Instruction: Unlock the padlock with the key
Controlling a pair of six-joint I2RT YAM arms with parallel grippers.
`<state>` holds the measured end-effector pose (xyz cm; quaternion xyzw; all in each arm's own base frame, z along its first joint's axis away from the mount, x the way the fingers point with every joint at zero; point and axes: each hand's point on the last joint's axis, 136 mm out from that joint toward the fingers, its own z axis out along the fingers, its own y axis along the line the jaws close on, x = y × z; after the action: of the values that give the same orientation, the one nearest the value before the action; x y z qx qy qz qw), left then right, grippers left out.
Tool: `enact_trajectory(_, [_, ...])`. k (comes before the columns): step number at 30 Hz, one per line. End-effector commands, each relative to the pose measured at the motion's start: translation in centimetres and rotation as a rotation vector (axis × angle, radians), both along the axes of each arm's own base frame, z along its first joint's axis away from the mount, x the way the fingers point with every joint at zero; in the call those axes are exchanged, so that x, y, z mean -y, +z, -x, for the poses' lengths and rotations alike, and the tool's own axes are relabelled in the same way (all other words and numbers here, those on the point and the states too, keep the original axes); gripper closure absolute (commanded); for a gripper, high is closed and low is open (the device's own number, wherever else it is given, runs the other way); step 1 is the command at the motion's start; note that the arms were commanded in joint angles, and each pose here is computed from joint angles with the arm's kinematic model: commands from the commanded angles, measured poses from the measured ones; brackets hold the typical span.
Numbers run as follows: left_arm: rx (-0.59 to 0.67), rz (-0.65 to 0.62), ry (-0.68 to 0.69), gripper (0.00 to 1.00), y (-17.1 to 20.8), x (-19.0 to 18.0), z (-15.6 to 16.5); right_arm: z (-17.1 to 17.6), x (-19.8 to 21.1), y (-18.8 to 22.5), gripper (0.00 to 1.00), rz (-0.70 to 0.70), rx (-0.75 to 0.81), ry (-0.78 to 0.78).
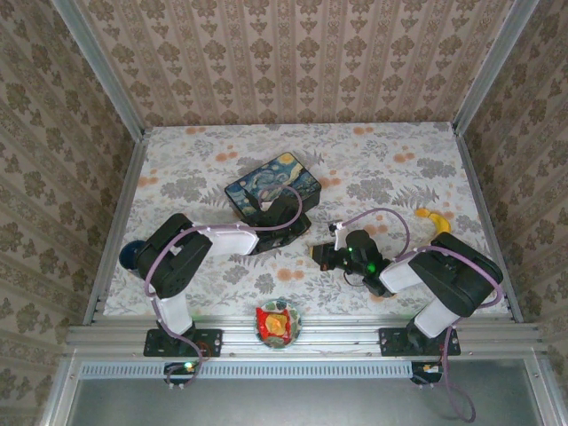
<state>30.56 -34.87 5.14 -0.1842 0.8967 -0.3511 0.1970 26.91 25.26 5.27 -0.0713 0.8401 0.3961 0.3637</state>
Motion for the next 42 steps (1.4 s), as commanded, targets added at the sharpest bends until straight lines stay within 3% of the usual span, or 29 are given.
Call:
enact_trajectory(1, [-0.139, 0.053, -0.017, 1.00, -2.2, 0.9, 1.9, -0.8, -0.3, 1.7, 1.00, -0.025, 0.057, -0.014])
enact_trajectory(12, [-0.148, 0.062, -0.025, 1.00, -2.3, 1.1, 2.1, -2.0, 0.7, 2.6, 1.00, 0.001, 0.127, -0.082])
enact_trajectory(42, [-0.163, 0.082, -0.025, 1.00, -2.7, 1.2, 2.5, -4.2, 0.9, 1.3, 1.00, -0.053, 0.112, -0.124])
